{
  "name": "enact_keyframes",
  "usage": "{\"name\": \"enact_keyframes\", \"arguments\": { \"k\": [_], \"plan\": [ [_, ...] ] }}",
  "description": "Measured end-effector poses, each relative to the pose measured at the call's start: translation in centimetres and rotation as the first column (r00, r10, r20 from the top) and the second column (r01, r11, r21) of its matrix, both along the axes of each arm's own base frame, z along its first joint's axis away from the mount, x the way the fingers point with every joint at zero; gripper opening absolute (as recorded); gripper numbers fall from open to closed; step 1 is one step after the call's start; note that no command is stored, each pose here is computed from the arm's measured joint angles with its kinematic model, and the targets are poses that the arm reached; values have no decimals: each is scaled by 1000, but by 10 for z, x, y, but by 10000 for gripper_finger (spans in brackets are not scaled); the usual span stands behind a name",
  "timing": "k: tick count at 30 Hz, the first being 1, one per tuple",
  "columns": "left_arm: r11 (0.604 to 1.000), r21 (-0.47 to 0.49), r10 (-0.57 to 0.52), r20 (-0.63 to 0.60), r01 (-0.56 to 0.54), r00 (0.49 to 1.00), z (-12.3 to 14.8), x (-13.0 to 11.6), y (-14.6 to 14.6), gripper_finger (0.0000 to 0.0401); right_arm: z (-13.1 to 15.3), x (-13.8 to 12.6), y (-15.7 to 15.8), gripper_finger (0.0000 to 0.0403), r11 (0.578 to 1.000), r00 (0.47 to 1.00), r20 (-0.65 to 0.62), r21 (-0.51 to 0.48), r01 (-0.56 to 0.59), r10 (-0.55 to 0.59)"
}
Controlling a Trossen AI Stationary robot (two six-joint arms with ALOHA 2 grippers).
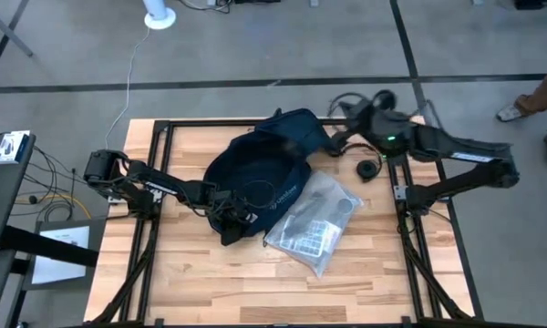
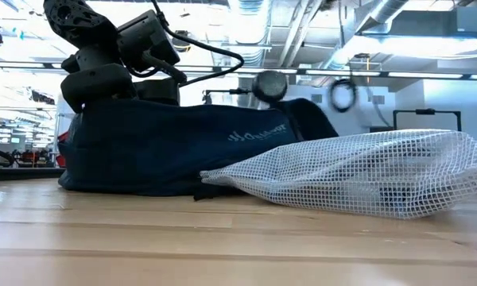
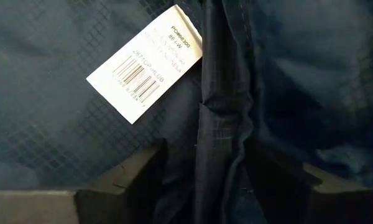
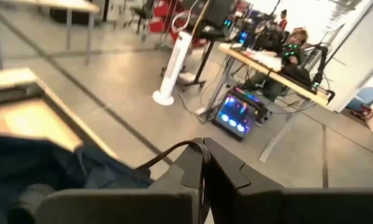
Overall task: Unpack backpack
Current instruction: Remove the black headphones from the dark blue backpack
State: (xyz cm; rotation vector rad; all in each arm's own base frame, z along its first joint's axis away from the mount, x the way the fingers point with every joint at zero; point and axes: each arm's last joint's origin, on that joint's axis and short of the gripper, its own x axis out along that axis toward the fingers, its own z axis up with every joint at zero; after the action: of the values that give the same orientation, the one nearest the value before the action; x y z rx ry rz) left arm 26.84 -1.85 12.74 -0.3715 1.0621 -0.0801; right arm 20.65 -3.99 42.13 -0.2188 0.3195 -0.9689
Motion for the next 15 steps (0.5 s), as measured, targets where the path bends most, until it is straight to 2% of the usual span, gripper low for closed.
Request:
{"name": "enact_keyframes", "arguments": {
  "k": [8,11,15],
  "plan": [
    [1000,0,1,0,-1,1000,0,0,0,207,19,-42,8,0,1000,995,102,-12,15,-14],
    [1000,-1,2,0,-2,1000,0,0,0,208,14,-51,6,0,999,996,81,28,36,-38],
    [1000,-1,3,0,-3,1000,0,0,0,207,-4,-60,0,0,984,992,9,129,124,-126]
  ]
}}
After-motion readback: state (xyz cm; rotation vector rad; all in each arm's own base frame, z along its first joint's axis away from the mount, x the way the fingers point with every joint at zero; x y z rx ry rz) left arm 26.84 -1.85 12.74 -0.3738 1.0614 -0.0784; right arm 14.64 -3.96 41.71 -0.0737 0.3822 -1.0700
